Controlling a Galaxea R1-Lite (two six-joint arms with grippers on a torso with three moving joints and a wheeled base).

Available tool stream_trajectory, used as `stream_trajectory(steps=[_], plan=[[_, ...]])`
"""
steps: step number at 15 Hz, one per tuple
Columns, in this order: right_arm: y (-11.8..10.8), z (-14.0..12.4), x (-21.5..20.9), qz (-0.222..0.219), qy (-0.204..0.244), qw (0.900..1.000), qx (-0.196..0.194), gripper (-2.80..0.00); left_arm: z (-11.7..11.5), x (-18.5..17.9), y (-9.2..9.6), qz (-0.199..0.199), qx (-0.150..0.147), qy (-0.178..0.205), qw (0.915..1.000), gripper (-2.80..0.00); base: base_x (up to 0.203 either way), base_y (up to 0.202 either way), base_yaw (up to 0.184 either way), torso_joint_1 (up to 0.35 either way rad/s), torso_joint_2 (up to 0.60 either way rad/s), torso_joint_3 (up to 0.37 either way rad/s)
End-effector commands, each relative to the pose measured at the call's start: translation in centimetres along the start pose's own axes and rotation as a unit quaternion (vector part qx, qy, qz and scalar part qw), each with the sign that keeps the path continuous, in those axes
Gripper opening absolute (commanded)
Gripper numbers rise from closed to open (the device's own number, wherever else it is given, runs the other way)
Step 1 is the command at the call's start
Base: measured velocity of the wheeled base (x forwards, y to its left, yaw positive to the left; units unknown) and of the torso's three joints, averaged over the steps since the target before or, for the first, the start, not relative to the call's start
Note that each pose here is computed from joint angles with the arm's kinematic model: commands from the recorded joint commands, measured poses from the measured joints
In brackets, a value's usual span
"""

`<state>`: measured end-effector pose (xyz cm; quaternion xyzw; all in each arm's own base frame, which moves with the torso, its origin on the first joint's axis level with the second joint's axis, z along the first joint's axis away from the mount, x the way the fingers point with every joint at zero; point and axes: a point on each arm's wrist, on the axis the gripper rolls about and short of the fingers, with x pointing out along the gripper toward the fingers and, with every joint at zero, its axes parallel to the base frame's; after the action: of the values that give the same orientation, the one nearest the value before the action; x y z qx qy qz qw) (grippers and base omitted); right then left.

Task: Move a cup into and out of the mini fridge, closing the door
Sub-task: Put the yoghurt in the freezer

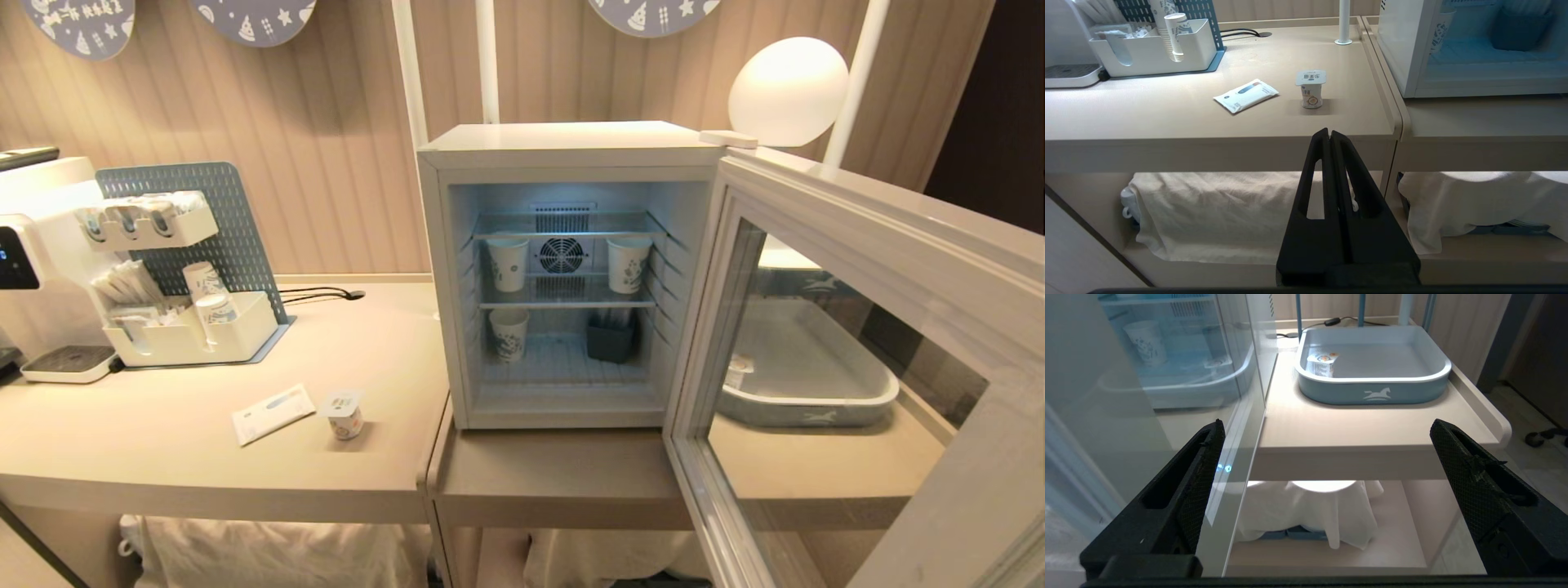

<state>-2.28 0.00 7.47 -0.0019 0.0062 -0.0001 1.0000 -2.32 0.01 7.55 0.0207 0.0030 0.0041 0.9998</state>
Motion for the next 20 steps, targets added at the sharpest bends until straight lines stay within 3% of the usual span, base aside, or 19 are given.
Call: stream_trajectory(steps=[1, 10, 14, 20], plan=[[0.00, -0.01, 0.01, 0.000, 0.001, 1.000, 0.000, 0.00, -0.19, 0.05, -0.01, 0.000, -0.002, 0.005, 1.0000, -2.80, -0.157, 0.000, 0.000, 0.007, 0.02, -0.005], [0.00, -0.02, 0.01, 0.000, 0.001, 1.000, 0.000, 0.00, -0.17, 0.05, -0.01, 0.000, -0.003, 0.004, 1.0000, -2.80, -0.189, 0.000, -0.001, 0.005, 0.00, 0.002], [0.00, -0.02, 0.01, 0.000, 0.001, 1.000, 0.000, 0.00, -0.13, 0.05, 0.00, 0.000, 0.001, 0.002, 1.0000, -2.80, -0.017, 0.014, -0.001, 0.005, 0.00, 0.000], [0.00, -0.02, 0.01, 0.000, 0.001, 1.000, 0.000, 0.00, -0.11, 0.05, 0.00, 0.000, -0.004, 0.001, 1.0000, -2.80, -0.159, 0.158, -0.002, 0.002, 0.00, 0.005]])
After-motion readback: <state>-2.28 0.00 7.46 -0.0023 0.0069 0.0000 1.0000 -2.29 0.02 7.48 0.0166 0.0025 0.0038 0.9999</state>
